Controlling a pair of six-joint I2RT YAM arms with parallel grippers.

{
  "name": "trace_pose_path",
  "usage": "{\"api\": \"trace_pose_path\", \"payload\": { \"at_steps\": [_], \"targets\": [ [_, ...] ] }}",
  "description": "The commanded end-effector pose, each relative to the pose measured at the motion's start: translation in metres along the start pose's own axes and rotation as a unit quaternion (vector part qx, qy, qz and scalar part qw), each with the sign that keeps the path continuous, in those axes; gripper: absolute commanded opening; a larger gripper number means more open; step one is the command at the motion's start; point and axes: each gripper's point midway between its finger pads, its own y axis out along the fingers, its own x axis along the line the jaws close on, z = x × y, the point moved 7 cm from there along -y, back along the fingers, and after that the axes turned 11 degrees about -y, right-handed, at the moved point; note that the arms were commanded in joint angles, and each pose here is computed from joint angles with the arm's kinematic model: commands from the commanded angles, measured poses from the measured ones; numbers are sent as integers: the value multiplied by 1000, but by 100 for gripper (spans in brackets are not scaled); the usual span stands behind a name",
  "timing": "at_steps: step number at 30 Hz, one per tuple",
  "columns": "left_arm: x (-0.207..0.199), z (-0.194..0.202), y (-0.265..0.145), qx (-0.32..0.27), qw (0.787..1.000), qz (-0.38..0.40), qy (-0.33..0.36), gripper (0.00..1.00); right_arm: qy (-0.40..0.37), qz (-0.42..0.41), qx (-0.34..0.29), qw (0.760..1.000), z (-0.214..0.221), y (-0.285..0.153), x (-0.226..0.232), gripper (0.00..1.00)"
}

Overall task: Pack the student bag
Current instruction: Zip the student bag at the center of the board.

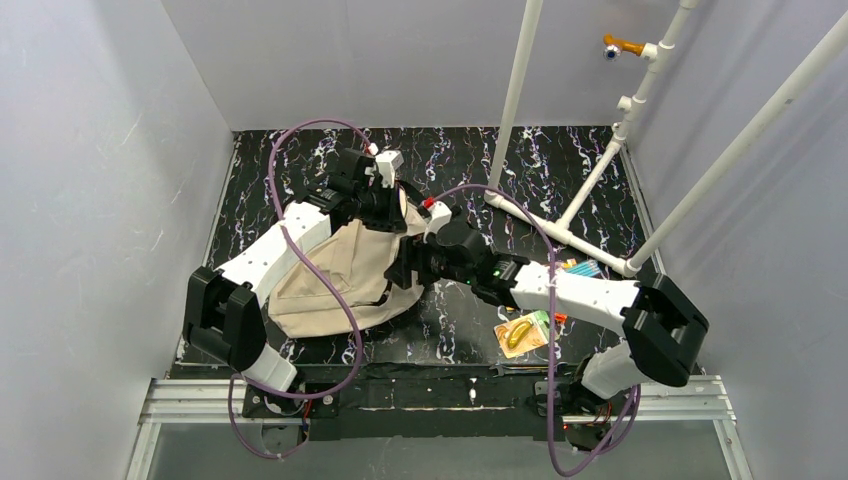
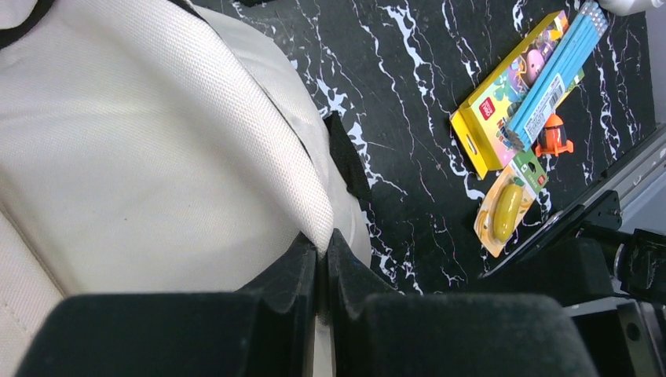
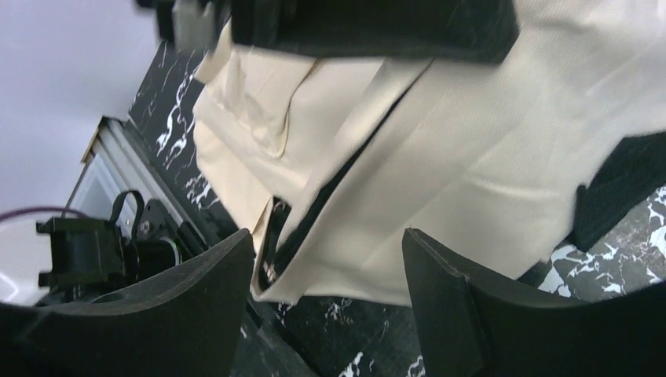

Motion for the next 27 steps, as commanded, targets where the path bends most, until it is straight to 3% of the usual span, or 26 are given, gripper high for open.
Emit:
{"api": "trace_pose_path", "payload": {
  "at_steps": [1, 4, 6, 7, 9, 12, 14, 17, 22, 27],
  "targets": [
    [-27, -18, -23, -41, 999, 31, -3, 5, 29, 30, -41, 998, -23, 17, 6, 75],
    [-32, -16, -22, -34, 998, 41, -21, 9, 34, 46, -32, 998, -17, 28, 5, 68],
    [-34, -13, -23, -31, 998, 39, -22, 16, 34, 48, -30, 998, -16, 31, 4, 47],
    [-32, -10, -25, -31, 999, 32, -25, 23, 34, 49, -29, 998, -16, 31, 3, 30],
    [-24, -4, -36, -45, 998, -10, -34, 44, 39, 51, -31, 997, -15, 29, 3, 17],
    [-7, 18, -66, -94, 993, -60, -30, 64, 53, 44, -41, 997, -13, 23, 4, 15],
    [-1, 39, -83, -112, 992, -57, -21, 67, 68, 40, -45, 996, -12, 21, 5, 15],
    [2, 76, -91, -96, 995, -13, -34, 61, 83, 28, -48, 995, -14, 18, 8, 14],
    [6, 119, -79, -34, 998, 16, -51, 25, 91, 14, -55, 994, -19, 18, 13, 13],
    [8, 130, -69, -25, 1000, -10, 2, 22, 92, 6, -51, 994, -20, 19, 15, 12]
  ]
}}
